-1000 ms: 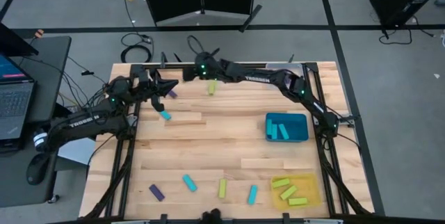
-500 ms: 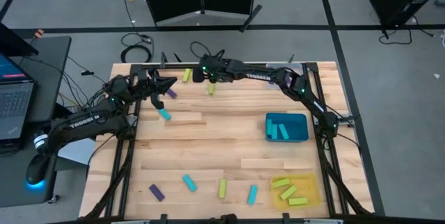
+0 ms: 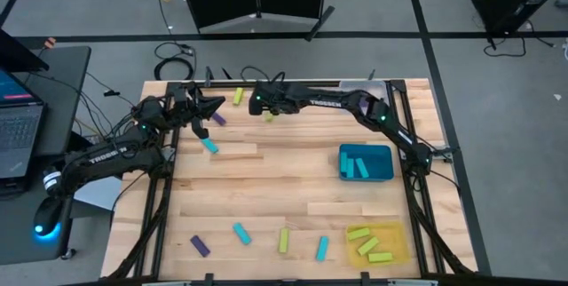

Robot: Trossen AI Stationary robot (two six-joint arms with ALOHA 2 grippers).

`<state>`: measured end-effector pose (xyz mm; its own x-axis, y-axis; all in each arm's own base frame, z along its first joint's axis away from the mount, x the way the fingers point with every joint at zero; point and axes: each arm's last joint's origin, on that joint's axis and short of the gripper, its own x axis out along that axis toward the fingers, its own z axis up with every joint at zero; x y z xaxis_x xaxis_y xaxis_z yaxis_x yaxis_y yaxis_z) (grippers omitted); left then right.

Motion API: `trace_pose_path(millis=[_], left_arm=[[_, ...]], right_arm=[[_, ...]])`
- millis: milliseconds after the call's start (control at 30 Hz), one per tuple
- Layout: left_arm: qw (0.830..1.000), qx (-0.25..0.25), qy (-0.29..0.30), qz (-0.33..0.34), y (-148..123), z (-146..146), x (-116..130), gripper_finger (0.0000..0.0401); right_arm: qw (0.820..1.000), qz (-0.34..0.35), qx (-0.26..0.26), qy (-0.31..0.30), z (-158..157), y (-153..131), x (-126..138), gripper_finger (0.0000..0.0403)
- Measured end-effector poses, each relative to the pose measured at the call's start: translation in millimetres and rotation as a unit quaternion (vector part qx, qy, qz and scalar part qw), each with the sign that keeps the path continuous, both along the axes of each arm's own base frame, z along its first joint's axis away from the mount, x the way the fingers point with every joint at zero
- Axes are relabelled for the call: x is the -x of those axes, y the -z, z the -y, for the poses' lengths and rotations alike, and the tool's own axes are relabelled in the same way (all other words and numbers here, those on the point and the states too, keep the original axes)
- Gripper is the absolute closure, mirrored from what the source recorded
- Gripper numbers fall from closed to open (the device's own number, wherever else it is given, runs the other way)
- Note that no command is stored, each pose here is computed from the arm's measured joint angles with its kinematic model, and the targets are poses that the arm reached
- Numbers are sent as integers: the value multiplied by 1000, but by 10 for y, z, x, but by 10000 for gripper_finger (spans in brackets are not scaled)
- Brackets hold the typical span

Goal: Sort blocks
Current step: Put the light green block into the yellow bin

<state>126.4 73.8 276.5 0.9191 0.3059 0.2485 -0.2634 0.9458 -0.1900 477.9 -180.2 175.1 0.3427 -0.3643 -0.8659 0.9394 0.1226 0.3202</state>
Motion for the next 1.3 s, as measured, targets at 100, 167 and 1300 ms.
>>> trace_pose_path(millis=[100, 167, 1300], left_arm=[[1000, 1, -1, 0, 1, -1, 0, 387], [1000, 1, -1, 0, 1, -1, 0, 387], [1000, -6, -9, -8, 11, -6, -1, 387]], right_arm=[[1000, -9, 4, 0, -36, 47, -27, 3], [1000, 0, 15, 6, -42, 28, -53, 3], [998, -46, 22, 25, -174, 130, -35, 3]])
